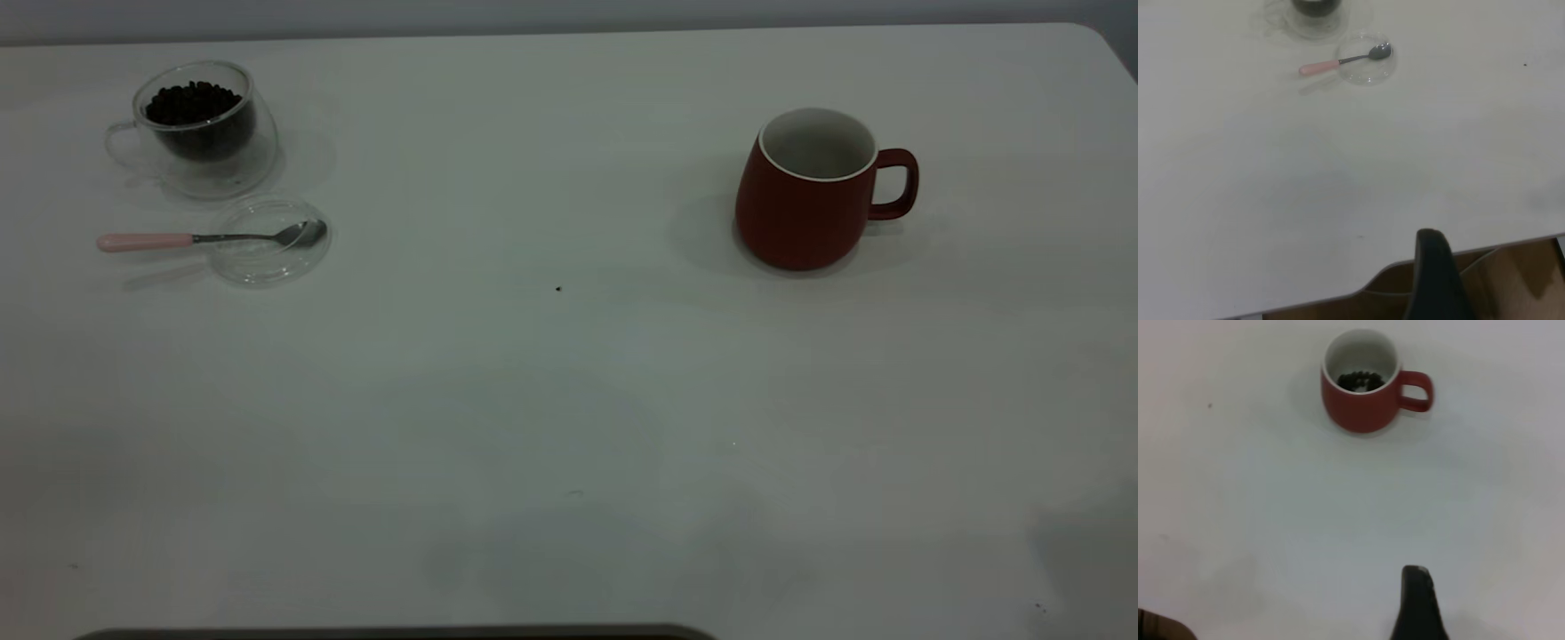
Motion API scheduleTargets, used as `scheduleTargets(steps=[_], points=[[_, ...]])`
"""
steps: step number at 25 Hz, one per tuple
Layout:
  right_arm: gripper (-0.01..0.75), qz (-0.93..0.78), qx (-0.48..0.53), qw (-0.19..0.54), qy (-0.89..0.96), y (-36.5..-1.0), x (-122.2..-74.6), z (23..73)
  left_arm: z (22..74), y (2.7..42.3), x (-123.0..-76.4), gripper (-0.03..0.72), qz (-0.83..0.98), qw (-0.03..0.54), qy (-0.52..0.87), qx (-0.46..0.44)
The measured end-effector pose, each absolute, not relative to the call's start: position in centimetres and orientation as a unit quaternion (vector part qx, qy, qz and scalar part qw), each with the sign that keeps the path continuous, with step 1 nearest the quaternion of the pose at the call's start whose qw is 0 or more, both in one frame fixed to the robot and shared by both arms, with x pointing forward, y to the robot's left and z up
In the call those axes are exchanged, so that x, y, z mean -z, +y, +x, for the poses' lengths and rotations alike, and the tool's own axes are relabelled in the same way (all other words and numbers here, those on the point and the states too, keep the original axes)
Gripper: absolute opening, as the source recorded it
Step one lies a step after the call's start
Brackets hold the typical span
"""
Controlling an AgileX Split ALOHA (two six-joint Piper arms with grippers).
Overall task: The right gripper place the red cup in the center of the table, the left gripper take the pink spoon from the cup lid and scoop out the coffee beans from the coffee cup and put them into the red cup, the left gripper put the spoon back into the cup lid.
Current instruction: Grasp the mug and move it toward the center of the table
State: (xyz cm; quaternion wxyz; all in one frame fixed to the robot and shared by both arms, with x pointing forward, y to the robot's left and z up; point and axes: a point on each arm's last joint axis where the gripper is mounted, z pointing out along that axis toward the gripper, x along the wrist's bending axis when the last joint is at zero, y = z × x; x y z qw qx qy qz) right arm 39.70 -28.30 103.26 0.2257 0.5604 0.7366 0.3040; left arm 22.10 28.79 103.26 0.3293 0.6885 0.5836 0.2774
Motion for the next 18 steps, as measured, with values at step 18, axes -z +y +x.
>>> scheduleTargets(steps=[18], points=[[0.591,0.185,-0.188,0.182,0.947,-28.1,-92.1,60.0,22.1,28.8,-103.3,0.527,0.689,0.329,0.583,-0.278]])
